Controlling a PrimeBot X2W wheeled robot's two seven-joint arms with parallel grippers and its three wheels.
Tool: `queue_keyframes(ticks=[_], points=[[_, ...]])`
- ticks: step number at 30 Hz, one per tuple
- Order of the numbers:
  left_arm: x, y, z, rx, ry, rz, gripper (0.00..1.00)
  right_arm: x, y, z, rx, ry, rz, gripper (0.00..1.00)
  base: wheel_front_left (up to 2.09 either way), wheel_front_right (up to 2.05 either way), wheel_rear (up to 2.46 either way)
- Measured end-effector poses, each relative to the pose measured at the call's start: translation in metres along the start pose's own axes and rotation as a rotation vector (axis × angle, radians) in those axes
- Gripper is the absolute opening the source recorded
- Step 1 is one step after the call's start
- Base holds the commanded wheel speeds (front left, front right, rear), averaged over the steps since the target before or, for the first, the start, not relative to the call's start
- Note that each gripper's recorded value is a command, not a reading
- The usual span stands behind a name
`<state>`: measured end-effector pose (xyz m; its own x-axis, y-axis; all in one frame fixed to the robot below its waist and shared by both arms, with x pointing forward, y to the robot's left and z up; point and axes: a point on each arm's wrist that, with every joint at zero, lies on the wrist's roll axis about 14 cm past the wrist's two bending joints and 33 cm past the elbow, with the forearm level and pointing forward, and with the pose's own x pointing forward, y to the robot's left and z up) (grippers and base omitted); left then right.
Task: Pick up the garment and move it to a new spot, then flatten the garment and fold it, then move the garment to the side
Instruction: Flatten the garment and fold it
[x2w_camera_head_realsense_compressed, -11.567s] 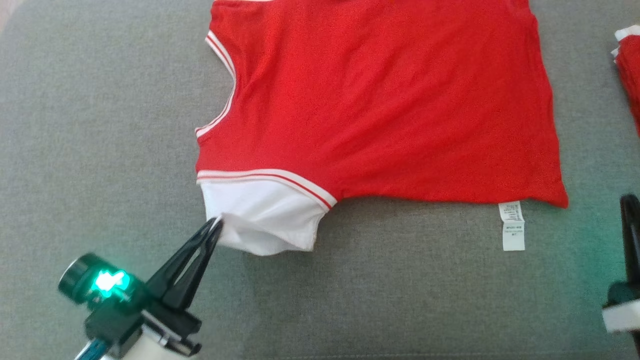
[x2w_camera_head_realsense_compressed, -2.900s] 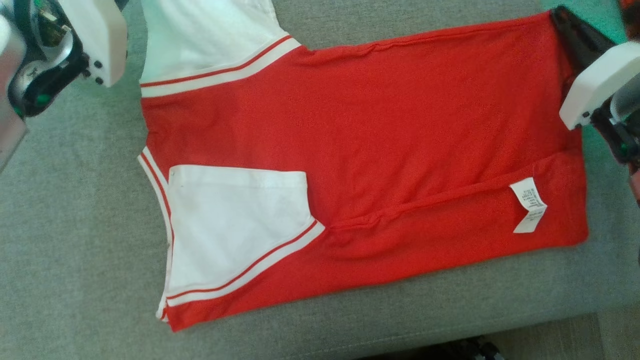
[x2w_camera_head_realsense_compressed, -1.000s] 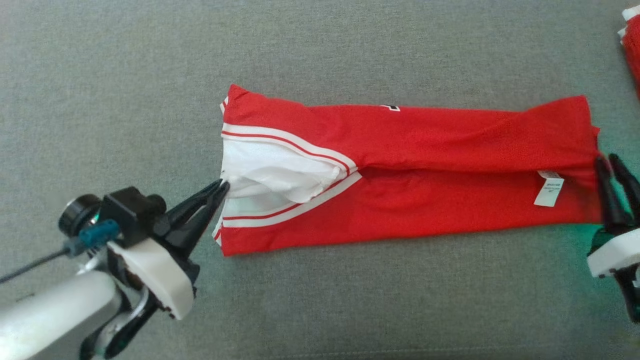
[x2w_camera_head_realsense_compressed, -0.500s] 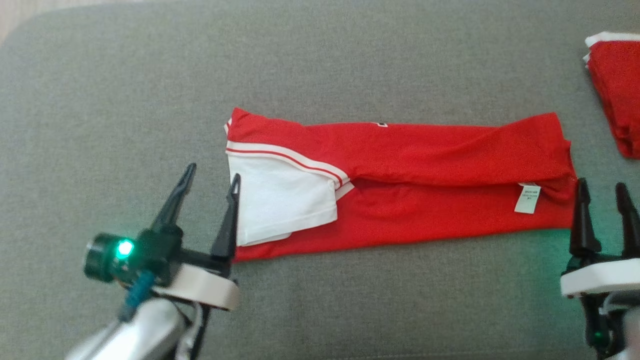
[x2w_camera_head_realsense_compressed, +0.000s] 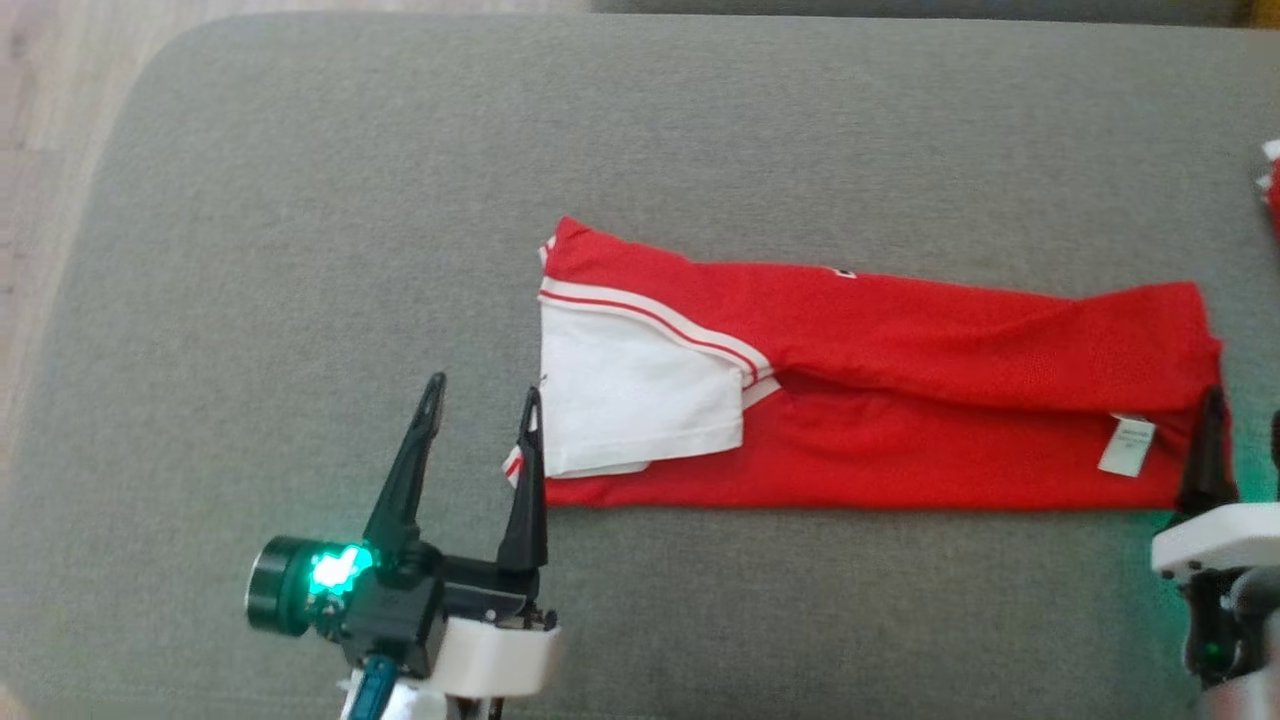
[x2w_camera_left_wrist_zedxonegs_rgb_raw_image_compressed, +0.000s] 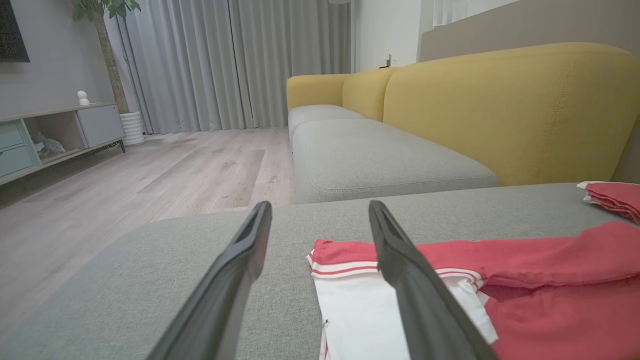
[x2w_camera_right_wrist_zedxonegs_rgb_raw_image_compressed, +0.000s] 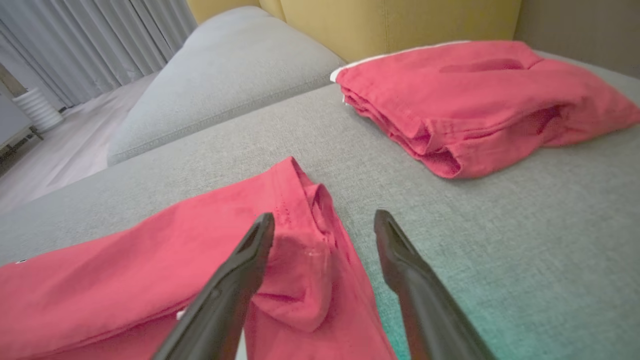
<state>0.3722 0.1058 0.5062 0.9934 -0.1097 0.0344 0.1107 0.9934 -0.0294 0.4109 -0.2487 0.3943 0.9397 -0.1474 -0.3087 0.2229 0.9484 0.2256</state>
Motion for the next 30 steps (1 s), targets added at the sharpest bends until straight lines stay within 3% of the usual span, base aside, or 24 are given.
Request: queue_keyframes(ticks=[8,9,12,19,25,30], points=[[0.001,0.004,-0.002,0.013,-0.014,0.008,1.0,0.01,-0.01,-0.036,-0.021,0.184,-0.052,1.0,0.0,0.0,0.0],[0.002,0.006,-0.002,0.013,-0.017,0.012,1.0,0.011,-0.008,-0.038,-0.018,0.197,-0.048,0.83,0.0,0.0,0.0],[0.002,0.007,-0.004,0.011,-0.013,0.017,1.0,0.014,-0.002,-0.038,-0.011,0.221,-0.033,0.0,0.0,0.0,0.0],[0.006,0.009,0.003,0.021,-0.045,0.014,1.0,0.011,-0.001,-0.025,0.001,0.189,-0.027,0.0,0.0,0.0,0.0],[0.001,0.003,0.002,0.016,-0.043,-0.009,1.0,0.006,-0.075,0.044,-0.071,0.033,-0.165,0.0,0.0,0.0,0.0],[0.001,0.003,0.003,0.021,-0.049,-0.016,1.0,0.003,-0.064,0.082,-0.049,-0.063,-0.12,0.0,0.0,0.0,0.0]])
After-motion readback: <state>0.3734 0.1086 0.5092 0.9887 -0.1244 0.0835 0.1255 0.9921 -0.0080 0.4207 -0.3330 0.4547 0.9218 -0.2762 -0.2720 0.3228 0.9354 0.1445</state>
